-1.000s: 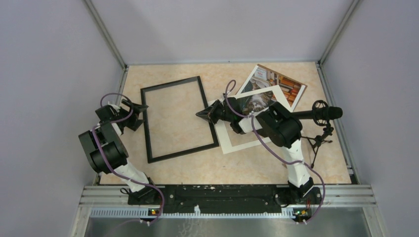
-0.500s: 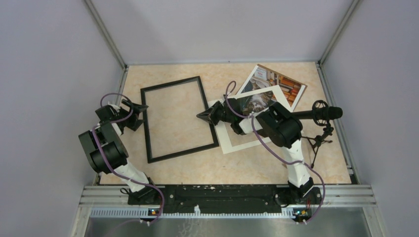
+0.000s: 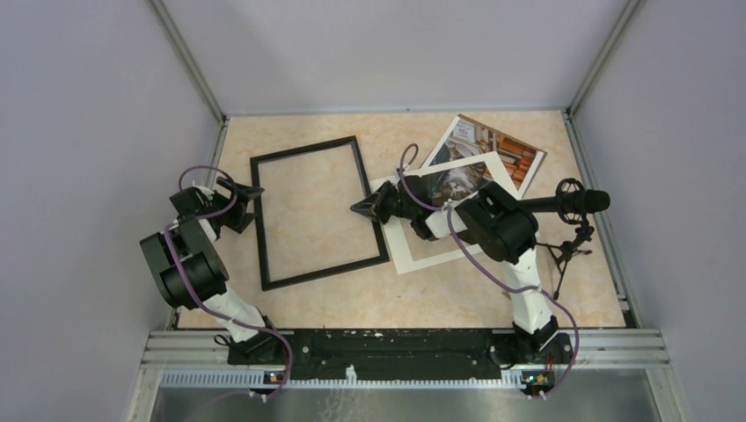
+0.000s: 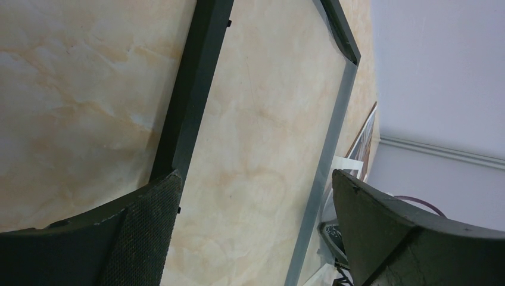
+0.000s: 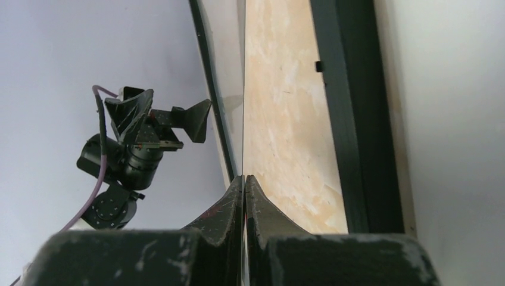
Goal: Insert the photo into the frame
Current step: Place the photo frame item in the photo frame.
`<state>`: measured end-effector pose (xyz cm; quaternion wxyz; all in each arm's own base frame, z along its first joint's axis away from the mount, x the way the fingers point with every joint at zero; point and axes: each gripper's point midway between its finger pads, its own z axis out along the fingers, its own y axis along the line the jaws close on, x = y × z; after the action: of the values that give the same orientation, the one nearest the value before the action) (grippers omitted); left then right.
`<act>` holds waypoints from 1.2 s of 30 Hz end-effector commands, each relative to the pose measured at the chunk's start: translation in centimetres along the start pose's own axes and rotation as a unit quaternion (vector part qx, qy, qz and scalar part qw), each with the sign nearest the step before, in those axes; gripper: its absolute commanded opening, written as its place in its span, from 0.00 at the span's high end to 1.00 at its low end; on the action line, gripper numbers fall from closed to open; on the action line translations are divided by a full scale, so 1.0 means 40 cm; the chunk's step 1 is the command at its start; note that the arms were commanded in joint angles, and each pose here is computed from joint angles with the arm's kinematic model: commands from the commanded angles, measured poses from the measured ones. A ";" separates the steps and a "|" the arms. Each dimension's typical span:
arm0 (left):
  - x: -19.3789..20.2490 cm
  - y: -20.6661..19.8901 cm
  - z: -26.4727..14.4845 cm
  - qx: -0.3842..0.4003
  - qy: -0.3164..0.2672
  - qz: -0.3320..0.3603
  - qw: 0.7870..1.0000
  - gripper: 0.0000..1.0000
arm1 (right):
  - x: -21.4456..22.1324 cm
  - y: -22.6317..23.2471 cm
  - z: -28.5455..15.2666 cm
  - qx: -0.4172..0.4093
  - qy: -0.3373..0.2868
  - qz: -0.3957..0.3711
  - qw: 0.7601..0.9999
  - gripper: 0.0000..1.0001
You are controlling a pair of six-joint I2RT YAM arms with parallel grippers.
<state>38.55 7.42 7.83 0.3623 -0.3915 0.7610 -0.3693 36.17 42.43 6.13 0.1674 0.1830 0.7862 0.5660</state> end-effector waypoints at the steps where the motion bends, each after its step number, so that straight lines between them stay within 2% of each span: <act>1: -0.013 -0.031 -0.014 0.018 -0.013 0.021 1.000 0.02 | 0.017 0.083 0.022 -0.049 0.017 -0.052 0.997 1.00; 14: -0.014 -0.034 -0.015 0.019 -0.013 0.022 0.999 0.01 | 0.010 0.110 0.012 -0.074 0.033 -0.126 0.989 1.00; 16: -0.014 -0.034 -0.015 0.019 -0.013 0.022 0.999 0.01 | 0.002 0.107 0.014 -0.068 0.034 -0.133 0.988 0.85; 17: -0.014 -0.033 -0.015 0.019 -0.013 0.021 1.000 0.02 | 0.000 0.109 0.016 -0.069 0.036 -0.136 0.988 0.83; 23: -0.014 -0.033 -0.015 0.019 -0.013 0.022 0.999 0.02 | 0.005 0.109 0.037 -0.079 0.061 -0.151 0.984 0.76; 26: -0.014 -0.033 -0.015 0.019 -0.013 0.023 0.999 0.02 | 0.010 0.111 0.045 -0.091 0.074 -0.156 0.981 0.80; 31: -0.016 -0.035 -0.015 0.019 -0.014 0.024 0.999 0.02 | 0.025 0.118 0.045 -0.119 0.098 -0.164 0.974 0.94; 36: -0.015 -0.035 -0.016 0.019 -0.013 0.024 0.999 0.02 | 0.033 0.136 0.036 -0.149 0.114 -0.166 0.968 1.00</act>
<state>38.55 7.41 7.84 0.3625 -0.3911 0.7611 -0.3693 36.02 45.06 7.29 0.1718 0.0074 0.7730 0.6107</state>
